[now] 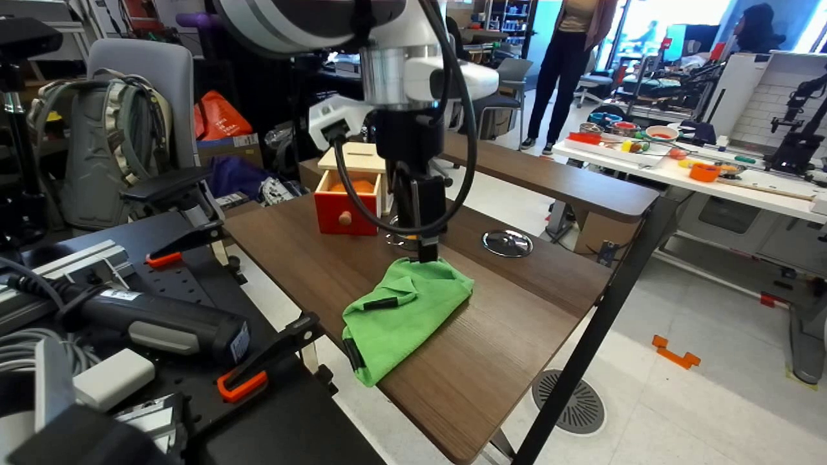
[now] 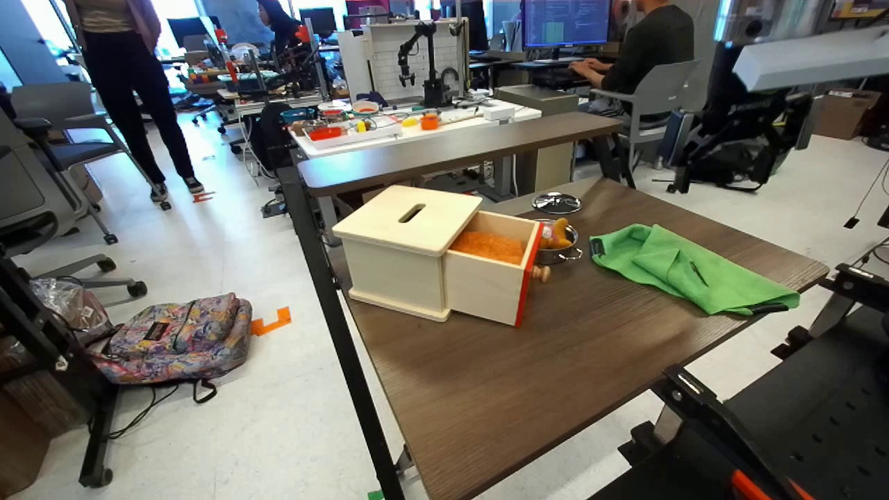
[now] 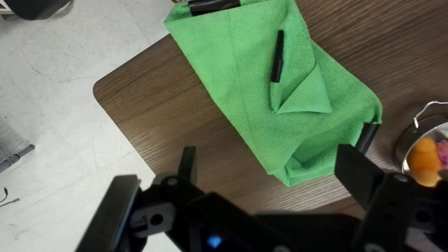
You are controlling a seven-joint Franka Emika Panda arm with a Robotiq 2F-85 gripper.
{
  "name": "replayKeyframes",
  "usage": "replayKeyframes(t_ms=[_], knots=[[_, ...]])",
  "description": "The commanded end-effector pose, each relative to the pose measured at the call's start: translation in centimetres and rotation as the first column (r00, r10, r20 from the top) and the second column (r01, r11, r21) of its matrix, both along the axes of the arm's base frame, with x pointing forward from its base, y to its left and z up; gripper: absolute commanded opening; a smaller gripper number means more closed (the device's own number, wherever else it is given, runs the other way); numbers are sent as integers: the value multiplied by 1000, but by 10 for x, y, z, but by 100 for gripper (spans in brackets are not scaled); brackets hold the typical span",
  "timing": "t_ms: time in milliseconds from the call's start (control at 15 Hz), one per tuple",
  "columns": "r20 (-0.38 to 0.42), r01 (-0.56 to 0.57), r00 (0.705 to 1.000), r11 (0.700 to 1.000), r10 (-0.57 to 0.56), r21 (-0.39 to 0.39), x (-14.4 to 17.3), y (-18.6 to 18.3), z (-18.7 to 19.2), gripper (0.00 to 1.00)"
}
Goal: Fold the green towel
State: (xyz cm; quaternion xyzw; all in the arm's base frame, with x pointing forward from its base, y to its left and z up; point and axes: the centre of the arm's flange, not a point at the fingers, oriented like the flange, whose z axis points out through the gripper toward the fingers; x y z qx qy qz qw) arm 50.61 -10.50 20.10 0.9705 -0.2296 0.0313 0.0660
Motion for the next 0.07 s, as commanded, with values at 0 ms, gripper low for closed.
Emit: replayKeyframes(t_ms=[0], knots=[[5, -1, 1000, 1000, 1, 4, -2, -2, 5, 100]])
